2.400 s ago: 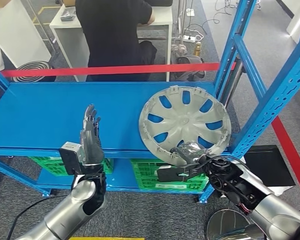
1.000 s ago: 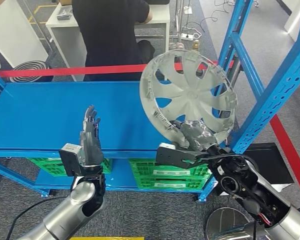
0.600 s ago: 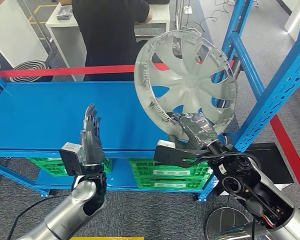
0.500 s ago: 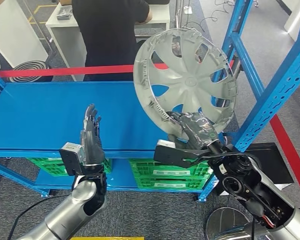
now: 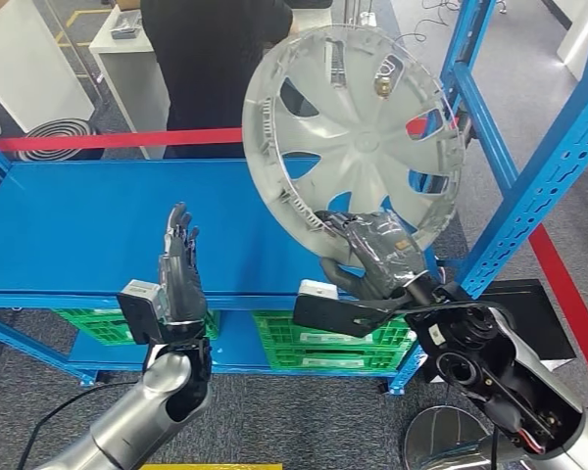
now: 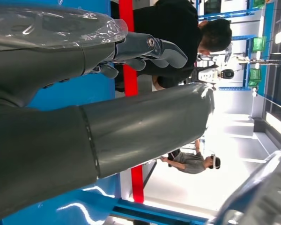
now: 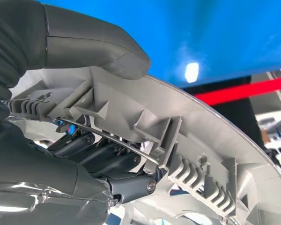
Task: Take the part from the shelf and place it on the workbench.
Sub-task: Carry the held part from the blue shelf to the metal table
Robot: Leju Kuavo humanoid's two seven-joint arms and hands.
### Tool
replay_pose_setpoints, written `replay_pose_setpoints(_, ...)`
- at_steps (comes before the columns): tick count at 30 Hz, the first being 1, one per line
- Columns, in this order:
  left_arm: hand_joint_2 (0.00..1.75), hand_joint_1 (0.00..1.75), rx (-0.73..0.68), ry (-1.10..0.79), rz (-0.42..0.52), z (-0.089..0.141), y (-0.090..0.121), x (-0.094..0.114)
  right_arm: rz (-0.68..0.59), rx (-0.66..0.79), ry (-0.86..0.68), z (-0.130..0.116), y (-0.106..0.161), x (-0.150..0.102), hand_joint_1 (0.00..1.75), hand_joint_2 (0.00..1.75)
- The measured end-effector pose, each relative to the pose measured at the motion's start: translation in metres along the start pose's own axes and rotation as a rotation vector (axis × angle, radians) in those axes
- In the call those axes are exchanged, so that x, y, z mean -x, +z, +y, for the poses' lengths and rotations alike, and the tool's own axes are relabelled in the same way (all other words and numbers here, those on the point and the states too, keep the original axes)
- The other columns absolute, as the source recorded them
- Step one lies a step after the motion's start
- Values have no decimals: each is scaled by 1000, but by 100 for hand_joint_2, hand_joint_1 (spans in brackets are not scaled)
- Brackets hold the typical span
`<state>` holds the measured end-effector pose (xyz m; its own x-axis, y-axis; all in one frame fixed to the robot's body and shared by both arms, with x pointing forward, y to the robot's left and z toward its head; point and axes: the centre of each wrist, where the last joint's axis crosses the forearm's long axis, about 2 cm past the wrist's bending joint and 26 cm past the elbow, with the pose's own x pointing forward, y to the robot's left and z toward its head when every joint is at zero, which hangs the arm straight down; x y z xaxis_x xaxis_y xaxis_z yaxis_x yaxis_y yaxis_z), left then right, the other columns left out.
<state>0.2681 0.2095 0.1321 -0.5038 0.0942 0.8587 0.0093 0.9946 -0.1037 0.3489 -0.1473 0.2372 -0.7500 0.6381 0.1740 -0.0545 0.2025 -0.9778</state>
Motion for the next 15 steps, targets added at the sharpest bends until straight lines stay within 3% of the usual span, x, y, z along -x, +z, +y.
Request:
replay_pose_setpoints(4, 0, 0, 0, -1, 0, -1, 0, 0, -30, 29, 27, -9, -2, -7, 175, 175)
replay_pose_setpoints(8, 175, 0, 1, -5, -1, -1, 0, 0, -53, 56, 53, -16, -3, -14, 175, 175)
replay_pose_setpoints(15, 175, 0, -3, -12, 0, -1, 1, 1, -85, 94, 76, -26, -3, -23, 175, 175)
